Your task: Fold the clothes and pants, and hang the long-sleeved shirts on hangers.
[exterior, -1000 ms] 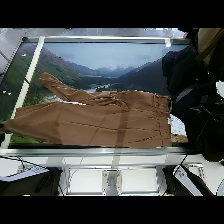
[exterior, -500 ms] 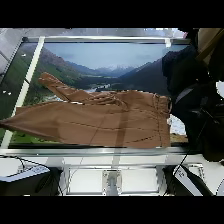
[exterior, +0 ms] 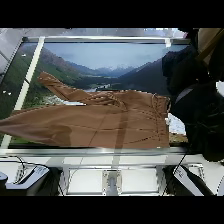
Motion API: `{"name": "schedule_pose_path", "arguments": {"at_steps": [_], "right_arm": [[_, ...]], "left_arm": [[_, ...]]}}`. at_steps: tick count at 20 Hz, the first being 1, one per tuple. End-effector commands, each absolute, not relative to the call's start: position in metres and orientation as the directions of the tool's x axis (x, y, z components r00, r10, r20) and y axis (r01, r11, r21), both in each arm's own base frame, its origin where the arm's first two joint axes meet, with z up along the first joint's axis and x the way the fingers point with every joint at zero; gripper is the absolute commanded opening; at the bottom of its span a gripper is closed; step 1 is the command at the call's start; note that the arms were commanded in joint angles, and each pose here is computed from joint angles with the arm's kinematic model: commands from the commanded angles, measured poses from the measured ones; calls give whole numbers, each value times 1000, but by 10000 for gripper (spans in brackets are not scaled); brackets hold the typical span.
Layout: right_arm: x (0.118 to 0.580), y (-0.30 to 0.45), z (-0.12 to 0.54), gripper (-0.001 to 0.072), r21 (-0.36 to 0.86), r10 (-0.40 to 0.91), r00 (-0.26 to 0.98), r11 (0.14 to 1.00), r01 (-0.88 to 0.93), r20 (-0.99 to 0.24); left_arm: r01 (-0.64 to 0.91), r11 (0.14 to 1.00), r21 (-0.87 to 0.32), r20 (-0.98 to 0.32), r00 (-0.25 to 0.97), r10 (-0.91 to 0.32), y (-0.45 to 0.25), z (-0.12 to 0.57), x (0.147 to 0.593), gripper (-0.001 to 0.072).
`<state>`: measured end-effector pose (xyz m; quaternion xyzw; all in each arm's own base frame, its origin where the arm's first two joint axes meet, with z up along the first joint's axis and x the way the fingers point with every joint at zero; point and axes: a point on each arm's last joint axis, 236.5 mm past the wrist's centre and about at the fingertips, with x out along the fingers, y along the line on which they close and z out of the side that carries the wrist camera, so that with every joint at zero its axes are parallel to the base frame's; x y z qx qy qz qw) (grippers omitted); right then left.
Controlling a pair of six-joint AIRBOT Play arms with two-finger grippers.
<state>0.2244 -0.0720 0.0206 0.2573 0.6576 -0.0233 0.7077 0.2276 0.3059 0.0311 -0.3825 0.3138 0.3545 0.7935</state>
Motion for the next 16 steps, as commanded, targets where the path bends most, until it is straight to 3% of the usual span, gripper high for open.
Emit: {"name": "schedule_pose_path", "arguments": {"at_steps": [1, 3, 10, 16], "right_arm": [[229, -36, -22, 449, 480, 456, 153, 817, 318, -877], [227, -22, -44, 449, 537, 524, 136, 776, 331, -841], [197, -22, -81, 448, 508, 569, -50, 768, 390, -821], [196, -21, -100, 448, 516, 594, -87, 754, 407, -800]], "left_arm": [[-796, 471, -380, -791, 544, 282, 291, 33, 223, 7], [-795, 471, -381, -793, 543, 277, 290, 32, 223, 7], [-794, 474, -381, -802, 539, 258, 286, 30, 222, 7], [-794, 475, -379, -806, 535, 252, 284, 29, 221, 7]]}}
